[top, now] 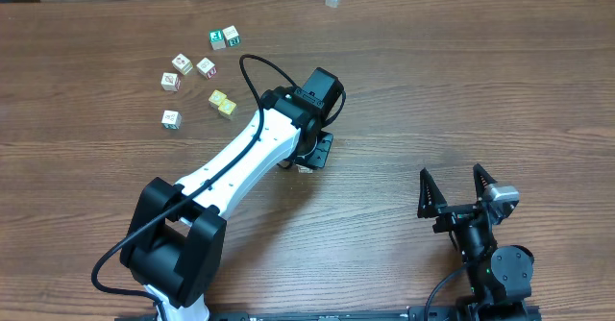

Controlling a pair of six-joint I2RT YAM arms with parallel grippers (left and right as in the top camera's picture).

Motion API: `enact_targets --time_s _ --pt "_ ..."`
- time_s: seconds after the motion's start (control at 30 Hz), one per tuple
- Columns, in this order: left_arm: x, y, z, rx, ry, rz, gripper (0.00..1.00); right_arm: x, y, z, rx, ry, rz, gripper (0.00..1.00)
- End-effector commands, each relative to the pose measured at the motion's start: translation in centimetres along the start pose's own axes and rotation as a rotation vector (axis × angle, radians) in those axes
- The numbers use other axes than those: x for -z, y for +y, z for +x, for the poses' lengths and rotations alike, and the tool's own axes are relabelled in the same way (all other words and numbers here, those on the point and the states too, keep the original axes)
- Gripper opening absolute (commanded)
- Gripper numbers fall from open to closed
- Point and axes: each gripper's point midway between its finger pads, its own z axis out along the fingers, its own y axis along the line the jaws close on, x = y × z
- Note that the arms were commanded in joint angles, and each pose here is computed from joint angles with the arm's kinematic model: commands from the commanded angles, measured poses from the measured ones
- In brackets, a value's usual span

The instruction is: Form a tower

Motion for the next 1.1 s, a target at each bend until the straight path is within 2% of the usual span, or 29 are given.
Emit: enact_targets --time_s 0.0,0.2,0.3,0.4,0.7,0.8,1.07 --pt "-0.6 0.0 0.4 -0.013 0.013 -0.01 0.29 0.0 -0.1 0.1 -0.005 -0.007 0.001 1.0" --pt "-0.6 0.0 0.3 -0.013 0.01 -0.009 0.27 0.0 -0.1 0.1 -0.005 -0.007 0.001 1.0" --pt "-0.6 0.0 0.3 -0.013 0.009 -0.008 0.2 0.0 -0.1 0.1 -0.005 -0.007 0.001 1.0" --pt "-0.3 -0.1 0.0 -0.012 0.0 -0.006 0.18 0.0 -0.1 0.1 -0.005 -0.007 0.001 1.0" --pt "0.6 -0.2 -0.7 0.038 -0.014 -0.002 0.23 0.0 -0.1 0.1 -0.005 -0.007 0.001 1.0" --pt "0.6 -0.2 -0.7 0.05 -0.014 -0.002 0.31 0.0 -0.1 0.1 -0.005 -0.007 0.001 1.0" --pt "0.6 -0.2 -0.8 0.101 -0.019 0.0 0.36 0.0 -0.1 0.1 -0.005 -0.007 0.001 1.0"
